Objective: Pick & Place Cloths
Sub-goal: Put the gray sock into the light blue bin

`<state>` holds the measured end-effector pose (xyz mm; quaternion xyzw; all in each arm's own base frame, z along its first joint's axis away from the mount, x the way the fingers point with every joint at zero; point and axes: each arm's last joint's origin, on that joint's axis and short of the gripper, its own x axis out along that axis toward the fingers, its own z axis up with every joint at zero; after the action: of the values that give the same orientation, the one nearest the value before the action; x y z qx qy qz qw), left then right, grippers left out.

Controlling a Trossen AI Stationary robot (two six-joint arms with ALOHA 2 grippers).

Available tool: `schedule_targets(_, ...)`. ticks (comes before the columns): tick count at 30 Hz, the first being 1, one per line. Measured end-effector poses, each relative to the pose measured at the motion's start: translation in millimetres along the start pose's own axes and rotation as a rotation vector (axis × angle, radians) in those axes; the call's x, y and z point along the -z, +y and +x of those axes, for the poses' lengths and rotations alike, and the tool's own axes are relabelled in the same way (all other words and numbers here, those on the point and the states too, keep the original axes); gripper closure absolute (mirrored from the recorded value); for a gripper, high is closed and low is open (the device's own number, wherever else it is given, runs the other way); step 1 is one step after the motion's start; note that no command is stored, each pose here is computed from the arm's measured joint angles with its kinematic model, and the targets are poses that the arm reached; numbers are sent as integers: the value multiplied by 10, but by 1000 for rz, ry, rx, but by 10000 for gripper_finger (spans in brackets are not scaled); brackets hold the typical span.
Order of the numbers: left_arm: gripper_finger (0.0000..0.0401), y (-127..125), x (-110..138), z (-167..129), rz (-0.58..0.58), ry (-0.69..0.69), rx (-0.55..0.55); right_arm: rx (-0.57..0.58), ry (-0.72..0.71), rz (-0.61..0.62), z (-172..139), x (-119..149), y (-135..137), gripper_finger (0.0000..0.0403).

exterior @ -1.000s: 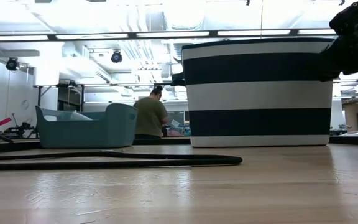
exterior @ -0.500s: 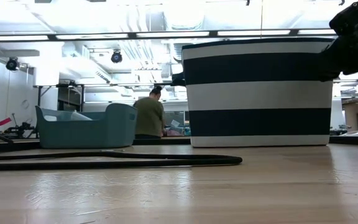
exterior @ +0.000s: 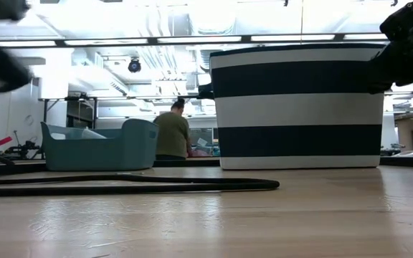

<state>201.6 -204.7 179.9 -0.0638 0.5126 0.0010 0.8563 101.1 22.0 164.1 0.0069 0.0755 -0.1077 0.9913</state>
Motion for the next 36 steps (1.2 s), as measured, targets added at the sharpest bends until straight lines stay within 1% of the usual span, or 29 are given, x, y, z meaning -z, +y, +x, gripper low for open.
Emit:
schedule_targets(5, 391, 133, -211, -244, 87, -157, -123, 0, 1, 0, 0, 1, 0, 394)
schedule_targets(9, 392, 260, -379, -472, 142, -346, -303, 0, 0, 0, 0, 0, 0, 394)
schedule_targets(12, 391, 369, -461, -634, 178, -487, -477, 0, 0, 0, 0, 0, 0, 394)
schedule_targets(16, 392, 537, -530, -880, 144, -661, -709, 0, 0, 0, 0, 0, 0, 394)
schedule_targets(20, 391, 764, -601, -1120, 86, -744, -885, 0, 0, 0, 0, 0, 0, 394)
schedule_targets(22, 390, 903, -639, -1227, 50, -756, -964, 0, 0, 0, 0, 0, 0, 394)
schedule_targets(24, 390, 1071, -675, -1325, 14, -740, -1015, 0, 0, 0, 0, 1, 0, 394)
schedule_targets(31, 387, 1761, -755, -1597, -155, -621, -1192, -1, 0, 0, 0, 0, 0, 394)
schedule_targets(34, 387, 2078, -746, -1687, -249, -560, -1223, 0, 0, 0, 0, 1, 0, 394)
schedule_targets(36, 386, 2286, -727, -1730, -318, -526, -1214, -1, 0, 0, 0, 0, 0, 394)
